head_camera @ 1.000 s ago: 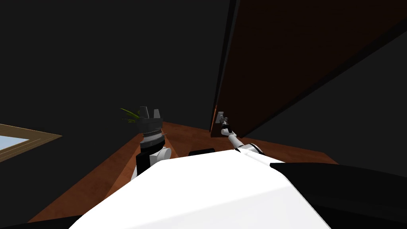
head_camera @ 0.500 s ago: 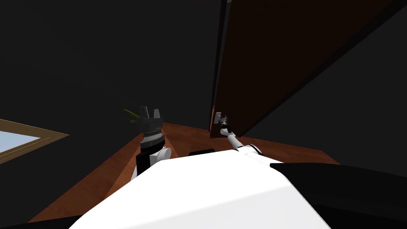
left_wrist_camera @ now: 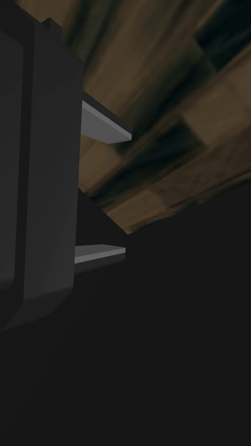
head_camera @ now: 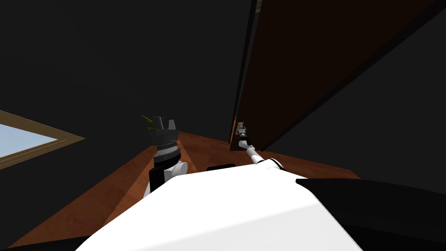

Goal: Pull the door open

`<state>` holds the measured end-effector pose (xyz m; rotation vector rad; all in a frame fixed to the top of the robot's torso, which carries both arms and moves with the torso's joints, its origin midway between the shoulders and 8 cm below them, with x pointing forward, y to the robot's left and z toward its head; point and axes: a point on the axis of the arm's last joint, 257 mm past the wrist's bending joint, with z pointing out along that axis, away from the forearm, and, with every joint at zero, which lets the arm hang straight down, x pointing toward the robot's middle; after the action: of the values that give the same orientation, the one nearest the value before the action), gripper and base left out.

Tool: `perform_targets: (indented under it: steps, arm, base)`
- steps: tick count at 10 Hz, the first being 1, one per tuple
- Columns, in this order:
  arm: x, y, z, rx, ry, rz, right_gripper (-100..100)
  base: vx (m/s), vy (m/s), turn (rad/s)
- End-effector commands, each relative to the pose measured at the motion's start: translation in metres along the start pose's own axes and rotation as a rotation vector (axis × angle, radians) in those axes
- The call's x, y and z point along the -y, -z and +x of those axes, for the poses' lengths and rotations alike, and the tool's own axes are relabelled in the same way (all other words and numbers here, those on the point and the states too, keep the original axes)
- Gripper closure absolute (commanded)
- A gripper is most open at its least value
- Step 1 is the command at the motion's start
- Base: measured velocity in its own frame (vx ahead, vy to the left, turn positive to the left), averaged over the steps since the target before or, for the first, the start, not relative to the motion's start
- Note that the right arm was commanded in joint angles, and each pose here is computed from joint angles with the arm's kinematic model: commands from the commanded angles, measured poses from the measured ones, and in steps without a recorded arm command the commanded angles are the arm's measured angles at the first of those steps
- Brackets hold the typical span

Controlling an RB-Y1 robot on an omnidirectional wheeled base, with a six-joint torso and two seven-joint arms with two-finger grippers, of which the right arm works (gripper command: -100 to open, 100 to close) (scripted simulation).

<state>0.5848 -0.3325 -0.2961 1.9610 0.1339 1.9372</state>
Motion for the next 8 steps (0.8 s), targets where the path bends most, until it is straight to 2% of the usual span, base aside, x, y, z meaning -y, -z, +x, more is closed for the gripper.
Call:
perform_targets:
  steps: [1, 3, 4, 6, 7, 8]
  arm:
    - [0.007, 0.0007, 0.003, 0.004, -0.078, 0.003, -100]
    - [0.017, 0.0017, 0.006, 0.008, -0.163, 0.008, -100]
    - [0.025, 0.0026, 0.009, 0.013, -0.236, 0.012, -100]
    - [0.034, 0.0037, 0.012, 0.018, -0.313, 0.016, -100]
    - [0.031, 0.0039, 0.010, 0.016, -0.282, 0.015, -100]
    - [0.009, 0.0032, 0.001, 0.022, -0.290, -0.009, -100]
  base:
    - [-0.125, -0.072, 0.030]
    - [-0.091, -0.052, 0.027]
    - [-0.116, -0.048, 0.033]
    - [-0.123, -0.050, 0.030]
    - [-0.052, -0.016, 0.006]
    - [0.057, 0.021, 0.143]
